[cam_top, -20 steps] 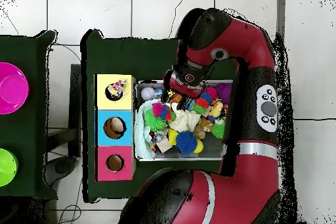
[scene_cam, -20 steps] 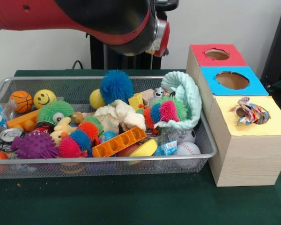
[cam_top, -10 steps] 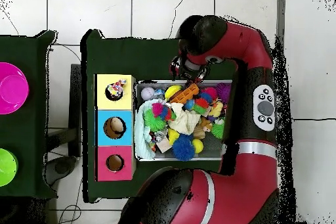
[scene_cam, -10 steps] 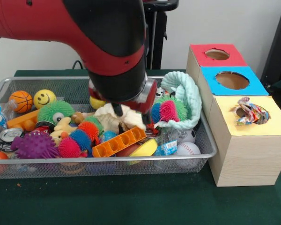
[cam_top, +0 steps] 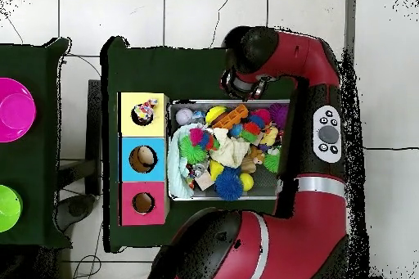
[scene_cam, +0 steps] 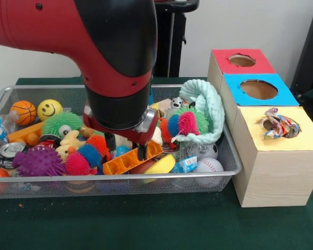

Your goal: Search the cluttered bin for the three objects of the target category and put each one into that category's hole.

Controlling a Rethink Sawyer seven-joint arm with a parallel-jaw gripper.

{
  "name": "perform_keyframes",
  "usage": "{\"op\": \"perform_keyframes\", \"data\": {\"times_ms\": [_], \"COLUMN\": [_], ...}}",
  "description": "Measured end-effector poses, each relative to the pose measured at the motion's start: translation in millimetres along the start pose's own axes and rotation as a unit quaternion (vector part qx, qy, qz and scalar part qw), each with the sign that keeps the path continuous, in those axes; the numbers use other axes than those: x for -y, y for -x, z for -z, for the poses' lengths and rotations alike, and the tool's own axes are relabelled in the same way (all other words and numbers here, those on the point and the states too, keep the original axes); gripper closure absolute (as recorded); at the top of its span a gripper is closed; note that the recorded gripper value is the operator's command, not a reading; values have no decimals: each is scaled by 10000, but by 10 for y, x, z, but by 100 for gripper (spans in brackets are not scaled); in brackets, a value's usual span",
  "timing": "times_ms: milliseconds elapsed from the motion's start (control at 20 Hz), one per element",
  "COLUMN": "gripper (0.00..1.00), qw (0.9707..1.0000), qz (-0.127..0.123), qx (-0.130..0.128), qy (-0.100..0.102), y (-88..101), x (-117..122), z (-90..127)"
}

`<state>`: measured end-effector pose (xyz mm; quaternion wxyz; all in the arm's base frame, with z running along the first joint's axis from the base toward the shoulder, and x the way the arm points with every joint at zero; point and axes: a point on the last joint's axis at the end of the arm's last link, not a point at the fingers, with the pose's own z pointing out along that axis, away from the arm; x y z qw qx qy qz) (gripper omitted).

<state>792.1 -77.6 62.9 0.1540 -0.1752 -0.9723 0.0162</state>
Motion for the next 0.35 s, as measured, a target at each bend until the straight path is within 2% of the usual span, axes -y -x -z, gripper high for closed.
{"op": "perform_keyframes", "data": {"times_ms": [200,350], "gripper": [0,0], "qw": [9999,9999], "qz": [79,27], "qx": [-49,-55], "qy": [-116,-95], "y": [-10,-10], "x": [145,265], "z": [-75,-113]}}
